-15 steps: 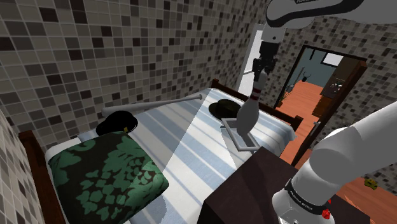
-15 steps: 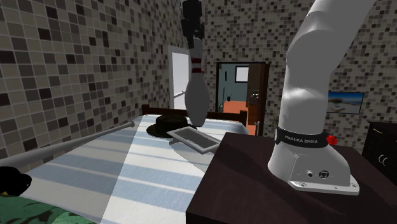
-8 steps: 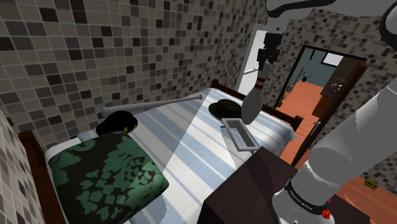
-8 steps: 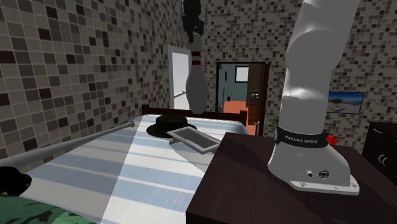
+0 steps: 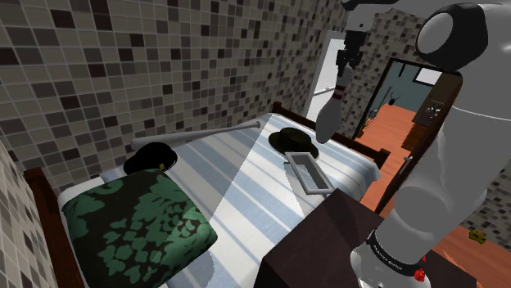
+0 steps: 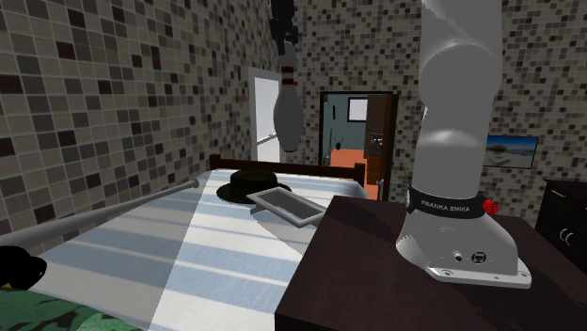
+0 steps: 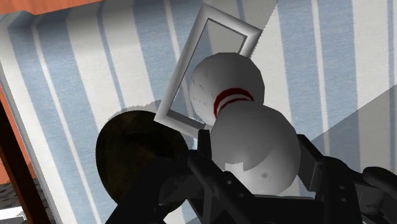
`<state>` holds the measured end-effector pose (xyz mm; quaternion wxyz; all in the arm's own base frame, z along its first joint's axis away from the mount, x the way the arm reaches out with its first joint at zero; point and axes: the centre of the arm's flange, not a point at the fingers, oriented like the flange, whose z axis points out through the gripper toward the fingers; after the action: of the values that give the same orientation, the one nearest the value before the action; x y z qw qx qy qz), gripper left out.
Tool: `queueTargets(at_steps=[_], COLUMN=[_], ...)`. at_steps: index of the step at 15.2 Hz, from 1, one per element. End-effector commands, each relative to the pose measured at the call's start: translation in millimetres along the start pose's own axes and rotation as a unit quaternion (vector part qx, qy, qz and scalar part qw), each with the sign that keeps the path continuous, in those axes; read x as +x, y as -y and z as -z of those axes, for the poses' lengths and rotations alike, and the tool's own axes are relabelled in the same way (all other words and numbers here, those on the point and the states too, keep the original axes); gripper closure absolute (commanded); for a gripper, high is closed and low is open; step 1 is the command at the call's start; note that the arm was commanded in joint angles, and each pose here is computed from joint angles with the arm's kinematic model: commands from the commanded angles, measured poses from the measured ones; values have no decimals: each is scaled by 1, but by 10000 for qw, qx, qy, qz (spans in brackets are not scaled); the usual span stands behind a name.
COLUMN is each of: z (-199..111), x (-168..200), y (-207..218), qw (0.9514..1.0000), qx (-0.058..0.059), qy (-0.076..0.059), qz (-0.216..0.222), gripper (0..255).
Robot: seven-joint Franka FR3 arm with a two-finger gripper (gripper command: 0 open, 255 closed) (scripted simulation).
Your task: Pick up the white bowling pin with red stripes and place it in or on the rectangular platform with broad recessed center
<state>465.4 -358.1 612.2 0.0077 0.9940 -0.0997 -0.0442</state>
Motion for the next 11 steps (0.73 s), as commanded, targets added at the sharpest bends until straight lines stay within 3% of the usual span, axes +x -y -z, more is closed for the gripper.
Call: queueTargets(at_steps=[1,11], z=[11,-31], x=[10,19], y=[-22,-31], qw=[10000,10000], qx=[-6,-6], qy=[-8,-8], qz=[14,14], gripper=[255,255])
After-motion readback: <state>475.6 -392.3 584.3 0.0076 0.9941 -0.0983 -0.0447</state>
